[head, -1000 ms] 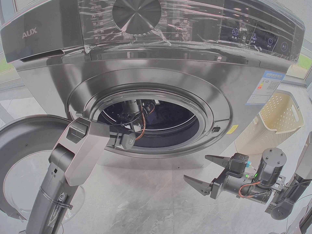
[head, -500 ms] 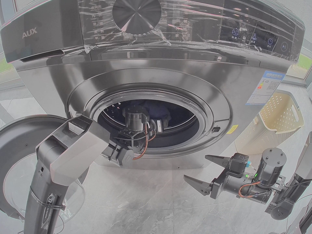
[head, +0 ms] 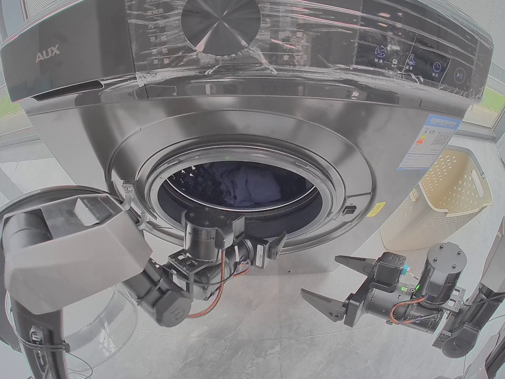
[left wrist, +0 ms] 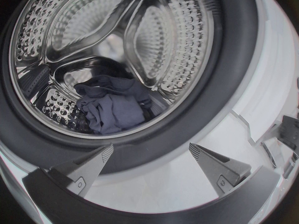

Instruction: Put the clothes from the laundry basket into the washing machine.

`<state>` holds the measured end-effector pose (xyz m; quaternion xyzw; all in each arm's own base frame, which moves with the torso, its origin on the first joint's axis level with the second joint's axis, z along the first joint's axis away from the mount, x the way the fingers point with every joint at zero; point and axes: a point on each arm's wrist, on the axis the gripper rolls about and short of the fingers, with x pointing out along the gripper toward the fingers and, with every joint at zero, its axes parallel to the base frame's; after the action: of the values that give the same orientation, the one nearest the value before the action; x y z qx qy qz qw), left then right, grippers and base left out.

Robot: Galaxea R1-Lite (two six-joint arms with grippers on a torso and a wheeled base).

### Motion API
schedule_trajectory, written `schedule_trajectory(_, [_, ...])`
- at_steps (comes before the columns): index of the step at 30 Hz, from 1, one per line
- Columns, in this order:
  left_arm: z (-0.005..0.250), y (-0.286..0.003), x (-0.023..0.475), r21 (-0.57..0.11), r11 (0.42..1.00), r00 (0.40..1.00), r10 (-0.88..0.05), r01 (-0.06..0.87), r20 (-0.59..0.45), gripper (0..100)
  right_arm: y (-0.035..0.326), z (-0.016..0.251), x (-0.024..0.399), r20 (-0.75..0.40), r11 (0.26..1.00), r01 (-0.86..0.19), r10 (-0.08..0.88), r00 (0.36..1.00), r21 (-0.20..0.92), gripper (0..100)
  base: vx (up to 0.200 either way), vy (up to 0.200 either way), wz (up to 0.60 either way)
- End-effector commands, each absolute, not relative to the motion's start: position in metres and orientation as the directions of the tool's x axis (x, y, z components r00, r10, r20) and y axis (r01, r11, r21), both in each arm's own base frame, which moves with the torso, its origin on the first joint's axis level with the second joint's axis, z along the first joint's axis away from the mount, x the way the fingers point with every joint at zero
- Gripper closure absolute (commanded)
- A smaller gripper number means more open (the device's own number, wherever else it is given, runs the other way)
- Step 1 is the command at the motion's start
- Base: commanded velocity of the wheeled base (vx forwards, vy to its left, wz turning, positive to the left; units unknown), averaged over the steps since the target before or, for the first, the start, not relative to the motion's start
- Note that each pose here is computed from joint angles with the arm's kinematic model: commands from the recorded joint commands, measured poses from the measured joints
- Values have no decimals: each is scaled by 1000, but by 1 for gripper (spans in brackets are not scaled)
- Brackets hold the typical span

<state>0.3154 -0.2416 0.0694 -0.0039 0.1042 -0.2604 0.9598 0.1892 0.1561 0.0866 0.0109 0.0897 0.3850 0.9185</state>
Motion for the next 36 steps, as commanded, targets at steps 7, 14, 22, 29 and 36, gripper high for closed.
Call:
schedule_trajectory(7, [127,-191,196,-86,771,765,-637,631,-99,0,127,99,154,-149,708,-700,704,694,88,0,0,0,0])
schedule_trajectory(14, [125,-140,145,-97,771,768,-636,630,-67,0,104,118,142,-78,810,-582,586,806,75,0,-143,0,0])
schedule_trajectory(22, [141,-93,118,-77,836,839,-542,543,32,0,71,124,136,-122,894,-442,447,886,71,0,-200,0,0])
schedule_trajectory(29, [151,-62,83,-78,850,854,-519,520,41,0,44,128,94,-177,939,-338,343,923,59,0,-200,0,0])
schedule_trajectory(36, [139,-24,44,-76,898,901,-433,433,24,0,9,120,39,-127,987,-153,159,979,57,0,-200,0,0])
